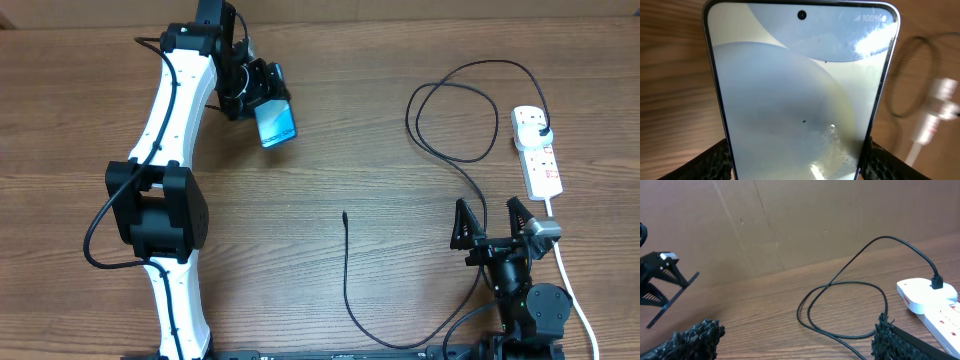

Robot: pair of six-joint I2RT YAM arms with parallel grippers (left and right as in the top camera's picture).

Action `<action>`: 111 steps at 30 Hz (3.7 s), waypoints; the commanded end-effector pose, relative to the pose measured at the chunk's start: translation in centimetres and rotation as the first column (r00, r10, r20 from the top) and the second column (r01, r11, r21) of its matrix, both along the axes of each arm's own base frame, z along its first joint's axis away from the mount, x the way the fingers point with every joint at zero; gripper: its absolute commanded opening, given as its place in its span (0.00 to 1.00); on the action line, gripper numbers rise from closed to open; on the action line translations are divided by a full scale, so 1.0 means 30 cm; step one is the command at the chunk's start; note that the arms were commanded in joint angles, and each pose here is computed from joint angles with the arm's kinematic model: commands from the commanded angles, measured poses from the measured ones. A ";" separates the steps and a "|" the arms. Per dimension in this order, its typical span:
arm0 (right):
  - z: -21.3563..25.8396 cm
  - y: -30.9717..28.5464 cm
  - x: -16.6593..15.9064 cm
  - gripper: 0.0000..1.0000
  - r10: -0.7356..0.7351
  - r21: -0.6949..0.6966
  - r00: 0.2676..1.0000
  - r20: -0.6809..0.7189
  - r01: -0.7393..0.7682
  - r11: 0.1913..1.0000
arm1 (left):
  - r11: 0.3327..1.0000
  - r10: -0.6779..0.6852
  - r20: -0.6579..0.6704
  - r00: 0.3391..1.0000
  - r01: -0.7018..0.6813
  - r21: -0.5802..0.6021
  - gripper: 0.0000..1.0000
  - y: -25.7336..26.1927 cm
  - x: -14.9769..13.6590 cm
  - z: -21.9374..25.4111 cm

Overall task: Plug charger to phone and switch on socket
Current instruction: 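Lift the phone with the left gripper and tilt it upright, then hold the phone upright with the left gripper, bottom facing right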

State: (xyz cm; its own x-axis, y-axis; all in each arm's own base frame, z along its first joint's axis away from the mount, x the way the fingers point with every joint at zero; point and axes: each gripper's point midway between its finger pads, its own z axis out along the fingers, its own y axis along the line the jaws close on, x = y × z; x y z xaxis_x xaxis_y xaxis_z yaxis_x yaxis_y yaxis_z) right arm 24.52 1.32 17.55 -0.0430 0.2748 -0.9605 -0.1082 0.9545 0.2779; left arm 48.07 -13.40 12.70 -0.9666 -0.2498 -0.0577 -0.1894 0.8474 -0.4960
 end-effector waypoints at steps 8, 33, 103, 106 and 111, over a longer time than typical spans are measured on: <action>-0.005 0.003 0.000 1.00 0.003 0.003 1.000 0.006 -0.003 1.000 | 0.907 -0.113 0.039 0.993 0.119 -0.404 0.04 -0.197 -0.026 0.191; -0.005 0.003 0.000 1.00 0.003 0.003 1.000 0.005 -0.003 1.000 | 0.625 -0.168 -0.354 0.920 -0.178 -0.760 0.04 -0.303 -0.122 0.431; -0.005 0.003 0.000 1.00 0.003 0.003 1.000 0.005 -0.003 1.000 | 0.574 -0.226 -0.407 0.885 -0.217 -0.790 0.04 -0.328 -0.151 0.475; -0.005 0.003 0.000 1.00 0.003 0.003 1.000 0.005 -0.003 1.000 | 0.575 -0.226 -0.407 0.885 -0.216 -0.789 0.04 -0.329 -0.151 0.475; -0.005 0.003 0.000 1.00 0.003 0.003 1.000 0.005 -0.003 1.000 | 0.574 -0.227 -0.407 0.885 -0.216 -0.790 0.04 -0.329 -0.152 0.475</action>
State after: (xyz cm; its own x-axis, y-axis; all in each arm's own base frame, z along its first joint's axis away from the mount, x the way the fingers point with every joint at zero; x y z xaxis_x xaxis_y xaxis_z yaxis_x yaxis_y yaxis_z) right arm 24.52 1.33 17.55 -0.0431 0.2748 -0.9605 -0.1086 0.9545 0.2779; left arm 43.75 -22.93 25.22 -0.8147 -0.0114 0.5797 -0.5732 0.1669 -0.8023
